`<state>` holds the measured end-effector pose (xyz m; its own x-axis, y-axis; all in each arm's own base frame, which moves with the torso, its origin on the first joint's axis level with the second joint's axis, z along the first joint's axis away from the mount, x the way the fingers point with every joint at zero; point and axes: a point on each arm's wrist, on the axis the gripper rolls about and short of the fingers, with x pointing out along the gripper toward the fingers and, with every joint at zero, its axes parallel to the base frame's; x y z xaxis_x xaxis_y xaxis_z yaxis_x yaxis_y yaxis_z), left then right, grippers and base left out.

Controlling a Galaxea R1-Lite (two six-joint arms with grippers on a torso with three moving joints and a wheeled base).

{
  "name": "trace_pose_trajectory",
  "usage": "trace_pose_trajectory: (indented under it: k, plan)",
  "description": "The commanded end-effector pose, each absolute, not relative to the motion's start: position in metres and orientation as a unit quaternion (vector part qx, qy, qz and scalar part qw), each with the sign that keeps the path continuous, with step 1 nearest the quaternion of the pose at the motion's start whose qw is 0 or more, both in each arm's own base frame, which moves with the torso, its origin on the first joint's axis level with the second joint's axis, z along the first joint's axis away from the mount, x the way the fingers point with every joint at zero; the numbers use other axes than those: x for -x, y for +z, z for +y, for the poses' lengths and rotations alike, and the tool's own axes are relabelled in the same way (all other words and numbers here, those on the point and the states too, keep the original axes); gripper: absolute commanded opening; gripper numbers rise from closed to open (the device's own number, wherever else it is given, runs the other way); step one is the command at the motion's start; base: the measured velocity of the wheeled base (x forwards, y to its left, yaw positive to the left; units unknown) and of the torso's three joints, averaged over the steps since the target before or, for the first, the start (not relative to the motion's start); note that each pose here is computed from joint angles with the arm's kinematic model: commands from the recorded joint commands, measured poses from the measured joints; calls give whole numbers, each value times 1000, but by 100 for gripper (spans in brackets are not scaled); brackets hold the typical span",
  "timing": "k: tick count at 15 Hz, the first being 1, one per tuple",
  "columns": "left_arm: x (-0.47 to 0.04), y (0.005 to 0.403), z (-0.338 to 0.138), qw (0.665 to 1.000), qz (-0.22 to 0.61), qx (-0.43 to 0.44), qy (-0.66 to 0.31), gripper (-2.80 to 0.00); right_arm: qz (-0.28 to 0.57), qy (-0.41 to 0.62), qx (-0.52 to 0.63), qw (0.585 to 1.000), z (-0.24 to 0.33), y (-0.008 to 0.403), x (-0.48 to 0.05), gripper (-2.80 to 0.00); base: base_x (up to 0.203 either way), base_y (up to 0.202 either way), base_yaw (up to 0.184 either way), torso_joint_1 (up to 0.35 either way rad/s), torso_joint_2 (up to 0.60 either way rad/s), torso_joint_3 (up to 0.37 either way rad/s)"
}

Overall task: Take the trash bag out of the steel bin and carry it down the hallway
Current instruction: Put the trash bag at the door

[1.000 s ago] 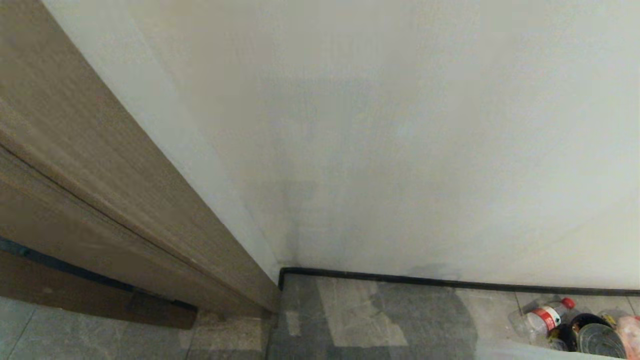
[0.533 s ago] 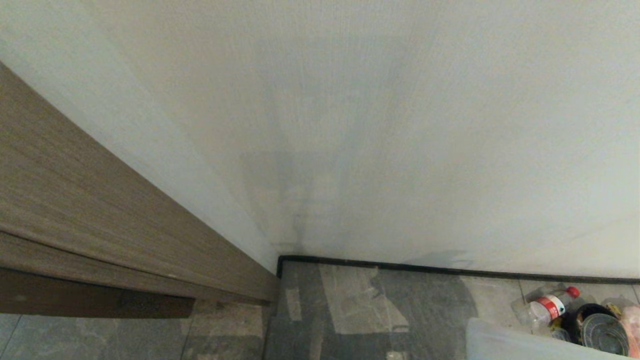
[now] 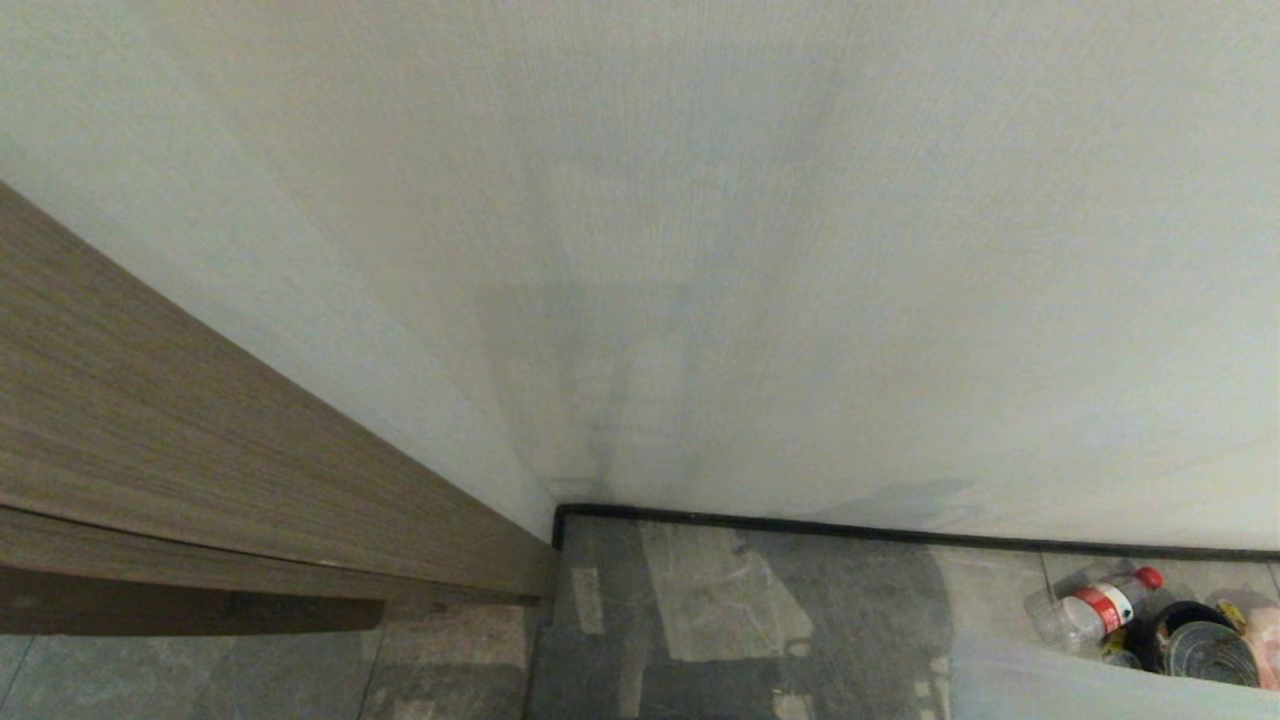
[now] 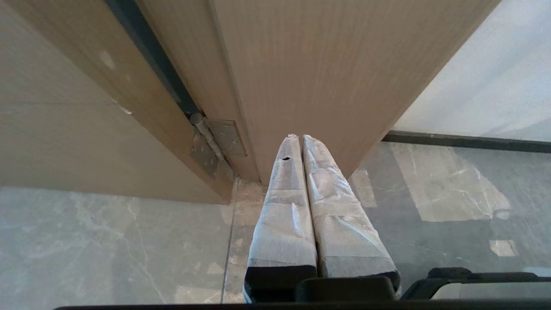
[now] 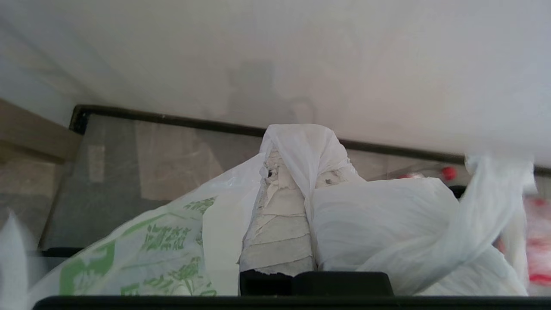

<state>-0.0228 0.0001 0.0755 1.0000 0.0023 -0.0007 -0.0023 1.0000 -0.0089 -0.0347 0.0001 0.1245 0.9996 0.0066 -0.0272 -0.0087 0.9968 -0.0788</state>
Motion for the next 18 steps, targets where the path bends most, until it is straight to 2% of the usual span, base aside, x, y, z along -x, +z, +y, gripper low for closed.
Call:
trace_pose_trajectory:
  k: [1,6,9,12,14,18]
  plan:
    - [23,75,0,1000,0,5,2,-280,56,8,44,997,0,157,39,-280,0,0,0,0,0,0]
    - [23,75,0,1000,0,5,2,-280,284,26,58,957,0,205,-14,-280,0,0,0,0,0,0]
    - [23,75,0,1000,0,5,2,-280,444,-18,139,885,-3,208,-37,-280,0,0,0,0,0,0]
    - [23,75,0,1000,-1,5,2,-280,538,-21,174,825,-5,196,-68,-280,0,0,0,0,0,0]
    - [23,75,0,1000,0,5,2,-280,556,-17,179,811,-5,187,-86,-280,0,0,0,0,0,0]
    - [23,75,0,1000,0,5,2,-280,526,-26,175,832,-5,153,-120,-280,0,0,0,0,0,0]
